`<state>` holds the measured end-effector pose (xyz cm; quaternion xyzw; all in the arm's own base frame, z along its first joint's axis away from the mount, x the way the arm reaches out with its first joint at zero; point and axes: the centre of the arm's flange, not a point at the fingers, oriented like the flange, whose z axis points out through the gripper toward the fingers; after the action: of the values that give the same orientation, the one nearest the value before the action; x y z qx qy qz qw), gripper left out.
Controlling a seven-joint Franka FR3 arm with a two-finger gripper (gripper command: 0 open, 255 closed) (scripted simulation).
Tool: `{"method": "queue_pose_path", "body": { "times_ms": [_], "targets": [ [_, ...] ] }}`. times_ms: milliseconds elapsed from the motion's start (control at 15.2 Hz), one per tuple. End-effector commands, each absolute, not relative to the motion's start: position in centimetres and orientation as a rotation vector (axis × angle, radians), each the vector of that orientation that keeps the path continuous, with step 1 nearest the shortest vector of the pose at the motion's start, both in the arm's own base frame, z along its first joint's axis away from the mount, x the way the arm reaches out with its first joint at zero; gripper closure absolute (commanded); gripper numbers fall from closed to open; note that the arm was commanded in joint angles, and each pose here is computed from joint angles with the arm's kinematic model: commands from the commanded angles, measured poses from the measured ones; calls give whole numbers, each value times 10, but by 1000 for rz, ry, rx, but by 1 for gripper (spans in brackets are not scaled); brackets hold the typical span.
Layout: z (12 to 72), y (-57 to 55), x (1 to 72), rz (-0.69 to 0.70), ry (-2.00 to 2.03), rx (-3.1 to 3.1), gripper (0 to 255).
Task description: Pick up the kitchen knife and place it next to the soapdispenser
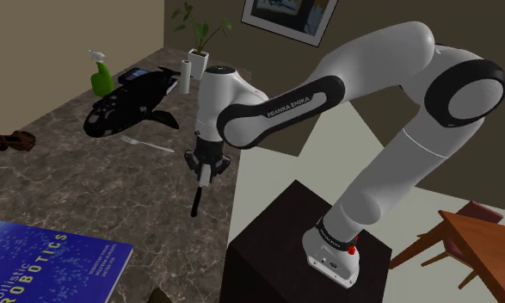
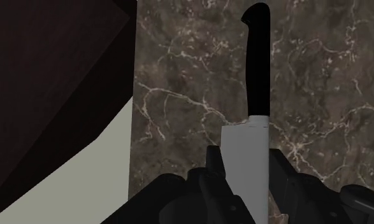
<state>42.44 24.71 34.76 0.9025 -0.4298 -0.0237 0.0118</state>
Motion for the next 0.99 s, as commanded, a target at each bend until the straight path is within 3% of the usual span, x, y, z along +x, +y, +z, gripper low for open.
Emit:
{"method": "queue_pose_path", "body": {
  "times_ms": [0, 924],
  "targets": [
    [360, 247, 425, -75, -1340, 2814, 255],
    [434, 247, 425, -75, -1340, 2814, 255]
  ]
}}
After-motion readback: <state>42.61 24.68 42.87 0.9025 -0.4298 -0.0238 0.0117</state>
